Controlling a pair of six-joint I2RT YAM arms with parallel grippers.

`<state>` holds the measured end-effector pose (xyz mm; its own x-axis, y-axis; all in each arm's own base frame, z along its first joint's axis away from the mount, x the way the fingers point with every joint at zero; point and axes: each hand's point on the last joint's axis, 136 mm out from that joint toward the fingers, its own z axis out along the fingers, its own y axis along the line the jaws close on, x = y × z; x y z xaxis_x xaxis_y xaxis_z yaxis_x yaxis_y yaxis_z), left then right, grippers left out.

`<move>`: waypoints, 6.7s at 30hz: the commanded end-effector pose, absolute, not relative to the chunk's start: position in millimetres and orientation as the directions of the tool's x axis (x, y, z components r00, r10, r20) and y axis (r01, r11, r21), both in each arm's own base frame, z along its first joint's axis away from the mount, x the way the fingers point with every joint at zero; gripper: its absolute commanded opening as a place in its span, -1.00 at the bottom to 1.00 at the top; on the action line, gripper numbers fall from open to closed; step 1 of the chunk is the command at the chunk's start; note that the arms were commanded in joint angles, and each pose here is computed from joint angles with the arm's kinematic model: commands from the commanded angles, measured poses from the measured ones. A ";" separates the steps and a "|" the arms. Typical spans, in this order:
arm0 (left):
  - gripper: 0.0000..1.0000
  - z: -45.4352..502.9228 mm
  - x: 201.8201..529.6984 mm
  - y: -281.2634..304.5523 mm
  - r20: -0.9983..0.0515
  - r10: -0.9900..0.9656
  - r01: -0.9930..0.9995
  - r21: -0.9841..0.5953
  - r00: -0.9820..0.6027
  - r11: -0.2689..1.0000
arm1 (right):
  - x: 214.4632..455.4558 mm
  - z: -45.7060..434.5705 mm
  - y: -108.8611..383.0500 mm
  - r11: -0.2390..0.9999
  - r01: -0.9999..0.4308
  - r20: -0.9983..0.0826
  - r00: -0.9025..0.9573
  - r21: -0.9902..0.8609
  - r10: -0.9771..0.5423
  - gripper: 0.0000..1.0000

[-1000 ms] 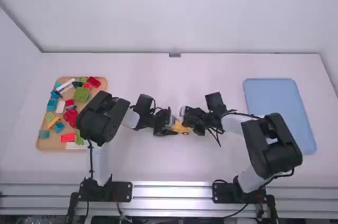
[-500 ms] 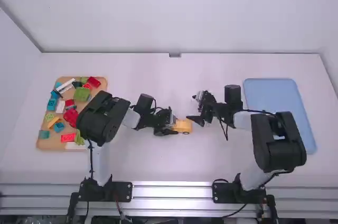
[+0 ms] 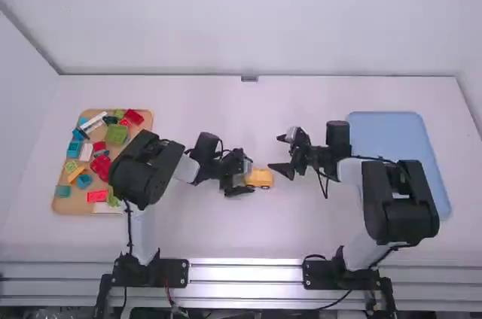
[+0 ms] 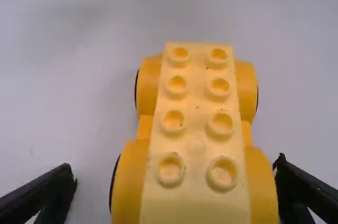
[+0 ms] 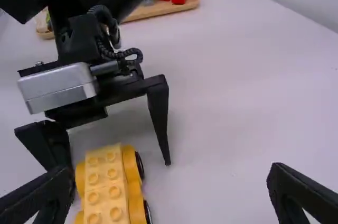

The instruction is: Assemble lego blocks to make yellow taxi

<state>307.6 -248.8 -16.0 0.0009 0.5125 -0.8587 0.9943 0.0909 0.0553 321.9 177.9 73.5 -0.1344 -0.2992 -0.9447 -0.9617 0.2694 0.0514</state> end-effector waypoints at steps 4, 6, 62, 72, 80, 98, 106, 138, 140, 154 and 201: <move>0.98 28.5 316.6 -231.6 -0.848 0.530 0.983 0.102 0.007 0.151 | 320.1 72.8 178.3 0.276 -0.957 -0.944 -0.167 0.086 -0.286 0.96; 0.99 46.0 320.3 -220.7 -0.834 0.552 0.974 0.122 -0.004 0.192 | 322.5 74.6 177.7 0.285 -0.954 -0.945 -0.176 0.094 -0.277 0.97; 0.98 222.6 239.8 201.5 -0.707 -0.658 -0.866 -0.132 -0.259 0.482 | 303.5 278.0 403.0 -0.068 -0.968 -0.940 0.252 -0.243 -0.231 0.97; 0.95 186.8 234.6 245.5 -0.542 -0.782 -0.875 -0.163 -0.307 0.456 | 311.9 287.5 411.7 -0.047 -0.969 -0.938 0.248 -0.243 -0.242 0.97; 0.96 155.0 248.9 270.3 -0.340 -0.815 -0.854 -0.057 -0.470 0.517 | 313.3 278.7 425.9 -0.051 -0.968 -0.934 0.249 -0.244 -0.257 0.97; 0.98 83.5 263.4 311.2 -0.077 -0.216 -0.227 0.193 -0.973 0.955 | 346.0 280.8 401.8 0.035 -0.979 -0.946 0.183 -0.200 -0.268 0.97; 0.68 58.3 270.5 292.8 -0.053 0.383 0.372 0.146 -0.922 0.917 | 355.5 280.3 393.2 0.066 -0.982 -0.950 0.151 -0.175 -0.272 0.97; -0.18 -1.7 258.6 312.2 -0.079 0.354 0.350 0.061 -0.932 0.935 | 377.3 273.9 383.0 0.168 -0.968 -0.938 0.127 -0.188 -0.322 0.97; -0.19 -1.7 261.5 309.7 -0.101 0.354 0.350 0.053 -0.930 0.935 | 377.1 273.6 382.9 0.167 -0.968 -0.938 0.126 -0.187 -0.323 0.97; -0.33 -20.5 260.8 306.0 -0.099 0.355 0.355 0.017 -0.930 0.935 | 379.2 265.8 380.4 0.189 -0.967 -0.930 0.097 -0.173 -0.354 0.97; -0.95 136.1 468.6 108.1 -0.468 0.241 0.321 -0.097 -0.850 0.942 | 420.8 271.7 335.6 0.374 -0.925 -0.951 -0.179 0.075 -0.252 0.97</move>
<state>466.6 134.9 112.6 -0.8647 0.2751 -0.4203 0.3296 0.9421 -0.0615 410.5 341.5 256.6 -0.0960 -0.3144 -0.9444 -0.9433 0.3317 -0.0146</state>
